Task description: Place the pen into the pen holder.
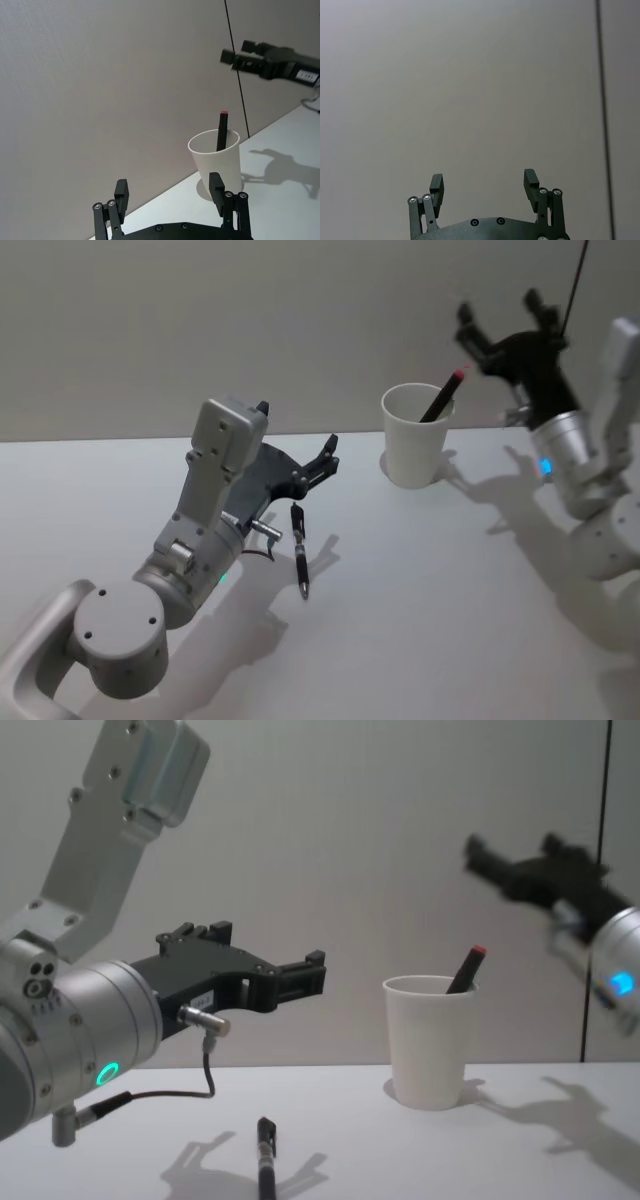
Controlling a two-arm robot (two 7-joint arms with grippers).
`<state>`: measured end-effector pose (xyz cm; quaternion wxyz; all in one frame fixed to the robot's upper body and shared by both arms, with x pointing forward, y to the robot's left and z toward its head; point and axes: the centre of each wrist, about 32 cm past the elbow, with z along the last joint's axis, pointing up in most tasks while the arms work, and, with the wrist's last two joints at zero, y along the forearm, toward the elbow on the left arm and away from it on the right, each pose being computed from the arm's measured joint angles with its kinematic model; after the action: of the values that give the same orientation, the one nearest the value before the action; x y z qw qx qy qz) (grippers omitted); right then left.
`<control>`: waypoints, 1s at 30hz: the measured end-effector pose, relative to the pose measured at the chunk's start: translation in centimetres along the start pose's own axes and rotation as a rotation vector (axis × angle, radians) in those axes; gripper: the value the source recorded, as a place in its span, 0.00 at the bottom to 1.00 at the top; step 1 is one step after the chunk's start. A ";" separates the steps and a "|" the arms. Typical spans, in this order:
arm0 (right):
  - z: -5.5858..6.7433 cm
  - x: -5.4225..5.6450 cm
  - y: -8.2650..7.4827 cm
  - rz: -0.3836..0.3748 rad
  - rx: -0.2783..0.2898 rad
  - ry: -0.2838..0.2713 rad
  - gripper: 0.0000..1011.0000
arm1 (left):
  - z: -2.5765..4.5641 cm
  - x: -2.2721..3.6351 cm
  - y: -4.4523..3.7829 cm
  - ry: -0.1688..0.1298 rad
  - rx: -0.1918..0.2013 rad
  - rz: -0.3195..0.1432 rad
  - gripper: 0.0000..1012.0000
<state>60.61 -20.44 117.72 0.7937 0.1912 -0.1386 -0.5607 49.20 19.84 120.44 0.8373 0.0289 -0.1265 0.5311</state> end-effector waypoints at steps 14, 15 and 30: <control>5.6 5.3 -2.1 -0.074 -0.078 0.027 0.99 | 0.00 0.00 0.00 0.000 0.000 0.000 0.99; 6.1 5.8 -2.3 -0.082 -0.089 0.025 0.99 | 0.00 0.00 0.00 0.000 0.000 0.000 0.99; 8.5 7.8 -3.1 -0.115 -0.145 0.021 0.99 | 0.00 0.00 0.00 0.000 0.000 0.000 0.99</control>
<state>56.92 -30.01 123.88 0.7732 0.1467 -0.0781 -0.6120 49.20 19.84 120.44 0.8373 0.0289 -0.1265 0.5311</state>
